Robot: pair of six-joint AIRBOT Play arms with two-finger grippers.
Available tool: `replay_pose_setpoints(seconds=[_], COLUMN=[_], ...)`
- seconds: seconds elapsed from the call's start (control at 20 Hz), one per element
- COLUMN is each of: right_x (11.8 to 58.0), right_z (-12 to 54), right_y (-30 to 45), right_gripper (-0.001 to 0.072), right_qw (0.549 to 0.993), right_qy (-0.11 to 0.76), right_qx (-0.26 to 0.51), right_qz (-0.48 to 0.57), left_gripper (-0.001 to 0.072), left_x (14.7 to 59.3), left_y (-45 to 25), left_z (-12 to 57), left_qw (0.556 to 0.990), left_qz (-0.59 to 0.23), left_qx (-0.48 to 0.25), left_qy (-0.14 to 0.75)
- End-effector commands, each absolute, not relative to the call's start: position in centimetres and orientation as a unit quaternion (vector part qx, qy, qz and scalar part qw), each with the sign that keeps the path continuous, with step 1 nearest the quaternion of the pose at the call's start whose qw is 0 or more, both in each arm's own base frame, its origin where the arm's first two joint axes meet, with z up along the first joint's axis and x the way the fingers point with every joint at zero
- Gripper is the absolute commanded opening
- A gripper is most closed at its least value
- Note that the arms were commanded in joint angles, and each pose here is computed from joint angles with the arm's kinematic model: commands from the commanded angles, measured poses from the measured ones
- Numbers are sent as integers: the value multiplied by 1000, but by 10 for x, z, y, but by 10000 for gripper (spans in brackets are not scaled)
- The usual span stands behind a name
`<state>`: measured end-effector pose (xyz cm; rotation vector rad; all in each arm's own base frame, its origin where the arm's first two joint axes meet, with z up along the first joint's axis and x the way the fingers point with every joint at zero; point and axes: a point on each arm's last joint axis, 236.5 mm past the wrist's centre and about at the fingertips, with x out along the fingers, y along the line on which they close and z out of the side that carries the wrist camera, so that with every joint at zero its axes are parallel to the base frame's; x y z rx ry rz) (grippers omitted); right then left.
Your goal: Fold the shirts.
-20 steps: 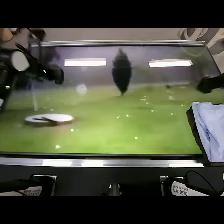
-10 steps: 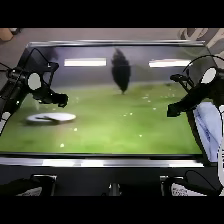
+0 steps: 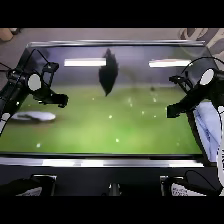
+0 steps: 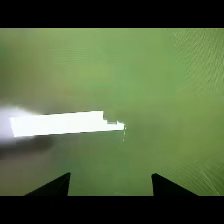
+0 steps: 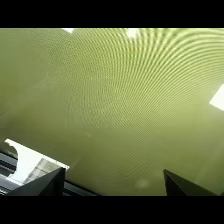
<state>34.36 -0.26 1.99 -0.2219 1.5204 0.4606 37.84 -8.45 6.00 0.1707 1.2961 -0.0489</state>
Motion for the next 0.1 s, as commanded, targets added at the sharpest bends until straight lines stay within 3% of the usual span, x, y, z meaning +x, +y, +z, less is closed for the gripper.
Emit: replay_pose_setpoints(seconds=[0.0, 0.05], right_x=[343, 343], right_z=[20, 20], right_y=[-3, -2], right_gripper=[666, 666], right_qw=[695, 695], right_qy=[682, 682], right_qx=[-100, -100], right_qz=[206, 207], left_gripper=[606, 606], left_x=[379, 379], left_y=[-85, -85], left_z=[60, 60], left_qw=[794, 794], left_qz=[-23, -23], left_qx=[79, 79], left_qy=[602, 602])
